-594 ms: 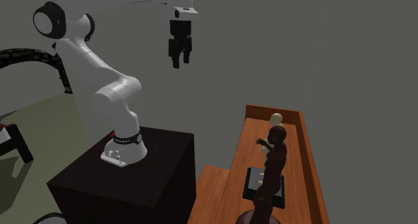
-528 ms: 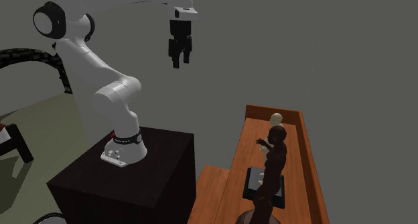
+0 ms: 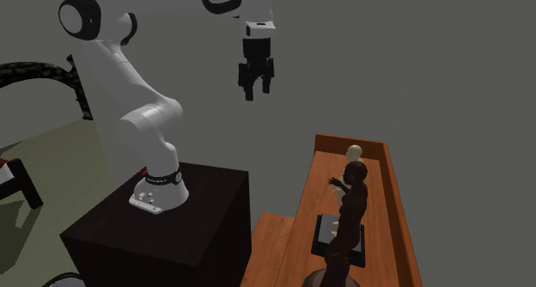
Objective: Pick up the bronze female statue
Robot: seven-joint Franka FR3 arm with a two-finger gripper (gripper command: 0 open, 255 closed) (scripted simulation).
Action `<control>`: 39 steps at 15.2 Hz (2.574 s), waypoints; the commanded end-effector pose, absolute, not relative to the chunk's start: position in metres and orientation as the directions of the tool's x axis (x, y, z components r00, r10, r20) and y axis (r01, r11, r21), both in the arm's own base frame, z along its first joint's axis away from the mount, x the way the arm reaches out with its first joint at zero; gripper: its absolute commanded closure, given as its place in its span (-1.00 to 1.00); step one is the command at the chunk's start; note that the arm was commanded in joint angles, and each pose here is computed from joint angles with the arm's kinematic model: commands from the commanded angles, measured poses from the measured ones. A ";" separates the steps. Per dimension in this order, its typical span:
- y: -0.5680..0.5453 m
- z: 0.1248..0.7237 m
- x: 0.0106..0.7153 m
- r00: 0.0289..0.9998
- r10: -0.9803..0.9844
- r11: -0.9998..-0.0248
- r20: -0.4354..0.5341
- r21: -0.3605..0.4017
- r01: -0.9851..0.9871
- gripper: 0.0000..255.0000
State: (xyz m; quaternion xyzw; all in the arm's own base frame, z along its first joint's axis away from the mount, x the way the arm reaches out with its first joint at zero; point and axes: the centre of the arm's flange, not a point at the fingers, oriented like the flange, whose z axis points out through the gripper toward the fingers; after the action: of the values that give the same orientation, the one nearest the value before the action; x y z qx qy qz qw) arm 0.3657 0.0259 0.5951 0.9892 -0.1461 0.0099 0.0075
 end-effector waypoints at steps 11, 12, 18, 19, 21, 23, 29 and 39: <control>-0.043 0.553 0.487 0.773 -0.625 -0.780 0.114 -0.034 -0.625 -1.00; -0.051 0.550 0.495 0.751 -0.649 -0.759 0.120 -0.039 -0.649 -1.00; -0.102 0.534 0.544 0.608 -0.779 -0.623 0.155 -0.075 -0.779 -1.00; -0.111 0.531 0.551 0.582 -0.797 -0.598 0.161 -0.081 -0.797 -1.00; -0.131 0.527 0.564 0.527 -0.833 -0.546 0.170 -0.095 -0.832 -1.00; -0.151 0.522 0.577 0.470 -0.864 -0.493 0.179 -0.109 -0.863 -1.00; -0.202 0.507 0.601 0.328 -0.924 -0.358 0.196 -0.144 -0.923 -1.00; -0.203 0.472 0.601 0.328 -0.924 -0.358 0.196 -0.144 -0.923 1.00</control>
State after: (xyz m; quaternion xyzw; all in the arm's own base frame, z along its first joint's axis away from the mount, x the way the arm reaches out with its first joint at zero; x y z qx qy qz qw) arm 0.6011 -0.2023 0.4737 0.8149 -0.5663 0.1230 -0.0038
